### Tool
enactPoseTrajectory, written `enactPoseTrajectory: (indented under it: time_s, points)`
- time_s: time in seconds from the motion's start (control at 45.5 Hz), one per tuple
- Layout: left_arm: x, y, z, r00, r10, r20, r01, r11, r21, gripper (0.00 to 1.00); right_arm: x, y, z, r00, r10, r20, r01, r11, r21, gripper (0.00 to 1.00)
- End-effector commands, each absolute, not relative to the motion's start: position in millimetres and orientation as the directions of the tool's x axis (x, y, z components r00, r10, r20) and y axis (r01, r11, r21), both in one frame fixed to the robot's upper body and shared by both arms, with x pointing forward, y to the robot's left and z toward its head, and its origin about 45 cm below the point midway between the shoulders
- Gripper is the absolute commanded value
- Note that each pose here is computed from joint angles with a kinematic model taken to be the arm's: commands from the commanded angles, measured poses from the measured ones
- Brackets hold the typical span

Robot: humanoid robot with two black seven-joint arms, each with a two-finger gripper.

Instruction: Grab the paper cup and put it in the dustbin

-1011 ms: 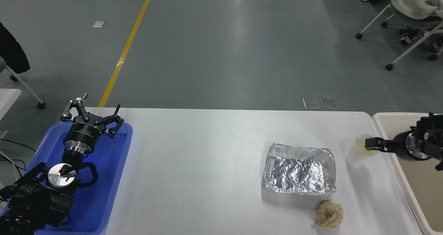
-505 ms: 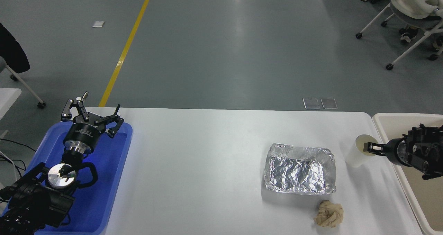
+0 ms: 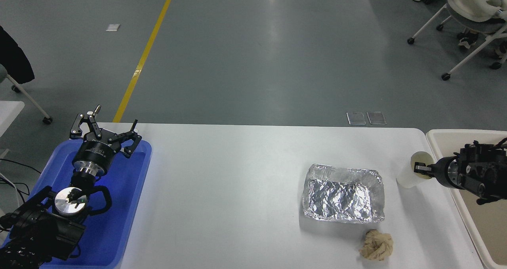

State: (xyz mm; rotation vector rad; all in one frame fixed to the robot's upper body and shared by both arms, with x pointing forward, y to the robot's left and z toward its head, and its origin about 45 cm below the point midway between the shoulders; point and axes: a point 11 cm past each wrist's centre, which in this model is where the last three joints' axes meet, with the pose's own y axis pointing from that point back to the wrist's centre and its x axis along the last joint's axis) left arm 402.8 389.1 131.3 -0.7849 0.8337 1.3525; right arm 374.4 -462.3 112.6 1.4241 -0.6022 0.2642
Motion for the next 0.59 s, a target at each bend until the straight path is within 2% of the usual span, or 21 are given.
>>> enactPoseTrajectory:
  time_s: [0.0,0.198,0.571]
  points:
    - [402.5,389.2,131.0,0.035,0.498,-0.867,-0.9978,0.066,-0.003,1.0,396.4,-459.0,161.7,0.791,-0.201,0.578,-0.566,0.116,0.816,0.0]
    - [403.0,389.0,131.7,0.036,0.498,-0.867,-0.9978,0.066,-0.004,1.0,419.6,-461.8,237.1,0.739,-0.25,0.625,-0.626,0.084,0.775,0.0]
    - [402.5,389.2,131.0,0.035,0.498,-0.867,-0.9978,0.066,-0.003,1.0,427.3,-460.2,351.9,0.718,-0.276,0.64,-0.656,0.04,0.753,0.0]
